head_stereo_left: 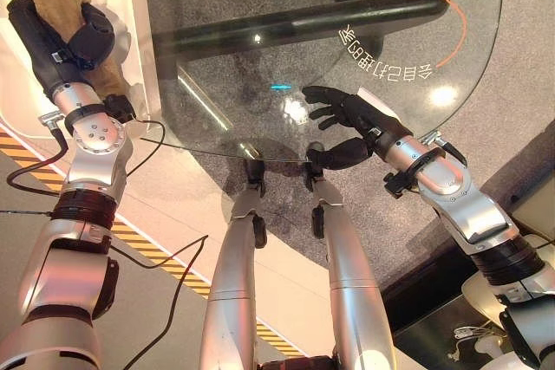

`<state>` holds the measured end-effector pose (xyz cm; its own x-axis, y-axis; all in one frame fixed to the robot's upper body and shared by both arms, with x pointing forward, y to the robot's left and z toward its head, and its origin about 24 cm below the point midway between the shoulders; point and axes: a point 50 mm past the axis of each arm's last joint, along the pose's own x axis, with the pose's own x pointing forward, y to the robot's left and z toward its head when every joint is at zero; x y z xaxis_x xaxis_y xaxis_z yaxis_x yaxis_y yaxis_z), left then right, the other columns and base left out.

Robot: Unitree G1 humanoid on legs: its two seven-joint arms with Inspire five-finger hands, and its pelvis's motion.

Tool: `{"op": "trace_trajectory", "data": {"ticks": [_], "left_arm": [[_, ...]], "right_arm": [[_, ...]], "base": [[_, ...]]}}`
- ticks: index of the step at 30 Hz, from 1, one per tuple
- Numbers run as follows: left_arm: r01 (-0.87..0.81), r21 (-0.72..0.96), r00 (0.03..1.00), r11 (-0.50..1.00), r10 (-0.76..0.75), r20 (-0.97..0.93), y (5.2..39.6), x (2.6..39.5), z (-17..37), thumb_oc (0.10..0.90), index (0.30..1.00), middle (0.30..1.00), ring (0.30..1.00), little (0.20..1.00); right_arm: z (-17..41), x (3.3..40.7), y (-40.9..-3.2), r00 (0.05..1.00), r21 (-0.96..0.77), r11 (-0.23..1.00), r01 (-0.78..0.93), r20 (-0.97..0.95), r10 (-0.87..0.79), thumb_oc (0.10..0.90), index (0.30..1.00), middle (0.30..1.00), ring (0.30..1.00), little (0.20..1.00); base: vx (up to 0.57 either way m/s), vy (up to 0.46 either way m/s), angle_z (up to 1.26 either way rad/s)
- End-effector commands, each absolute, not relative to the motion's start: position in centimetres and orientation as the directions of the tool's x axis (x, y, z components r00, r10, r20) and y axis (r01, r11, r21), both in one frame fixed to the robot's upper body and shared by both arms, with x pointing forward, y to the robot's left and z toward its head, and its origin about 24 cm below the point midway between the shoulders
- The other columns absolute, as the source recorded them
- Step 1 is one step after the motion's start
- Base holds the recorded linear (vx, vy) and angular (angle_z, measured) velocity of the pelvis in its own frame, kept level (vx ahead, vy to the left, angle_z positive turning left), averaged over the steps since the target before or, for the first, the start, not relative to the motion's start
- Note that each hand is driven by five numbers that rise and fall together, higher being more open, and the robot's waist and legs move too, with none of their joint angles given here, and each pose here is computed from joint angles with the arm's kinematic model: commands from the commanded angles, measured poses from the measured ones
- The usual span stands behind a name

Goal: Wipe the table with a cloth and put it in the basket.

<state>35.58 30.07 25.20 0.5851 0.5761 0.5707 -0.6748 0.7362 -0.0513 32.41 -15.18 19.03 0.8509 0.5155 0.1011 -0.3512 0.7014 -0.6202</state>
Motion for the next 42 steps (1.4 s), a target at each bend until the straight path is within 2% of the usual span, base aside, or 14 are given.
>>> {"op": "trace_trajectory", "data": {"ticks": [1,19,31,35,42], "left_arm": [[-0.703,-0.115,0.492,0.701,0.597,0.634,31.3,34.6,28.2,0.800,0.900,0.900,0.900,0.900],[-0.698,-0.167,0.493,0.696,0.637,0.593,32.5,33.9,26.8,0.800,0.900,0.900,0.900,0.900],[-0.673,-0.220,0.461,0.706,0.634,0.621,33.4,32.0,25.7,0.800,0.900,0.900,0.900,0.900],[-0.669,-0.131,0.504,0.732,0.575,0.644,33.3,31.3,24.1,0.800,0.900,0.900,0.900,0.900],[-0.598,-0.077,0.592,0.798,0.504,0.629,33.1,29.8,21.4,0.800,0.900,0.900,0.900,0.900]], "right_arm": [[18.3,31.1,-13.9,0.809,-0.591,0.692,-0.413,0.111,0.578,0.800,0.900,0.900,0.900,0.900],[17.7,30.7,-13.6,0.802,-0.592,0.690,-0.417,0.117,0.586,0.800,0.900,0.900,0.900,0.900],[16.6,29.9,-13.8,0.808,-0.574,0.706,-0.415,0.124,0.576,0.800,0.900,0.900,0.900,0.900],[15.8,29.5,-14.0,0.815,-0.557,0.717,-0.419,0.118,0.568,0.800,0.900,0.900,0.900,0.900],[14.5,28.7,-14.8,0.819,-0.521,0.736,-0.432,0.115,0.563,0.800,0.900,0.900,0.900,0.900]], "base": [[-0.01,-0.027,-0.03],[0.00,-0.007,0.00],[-0.03,-0.038,0.01],[-0.06,-0.089,0.02],[-0.06,-0.109,0.07]]}}
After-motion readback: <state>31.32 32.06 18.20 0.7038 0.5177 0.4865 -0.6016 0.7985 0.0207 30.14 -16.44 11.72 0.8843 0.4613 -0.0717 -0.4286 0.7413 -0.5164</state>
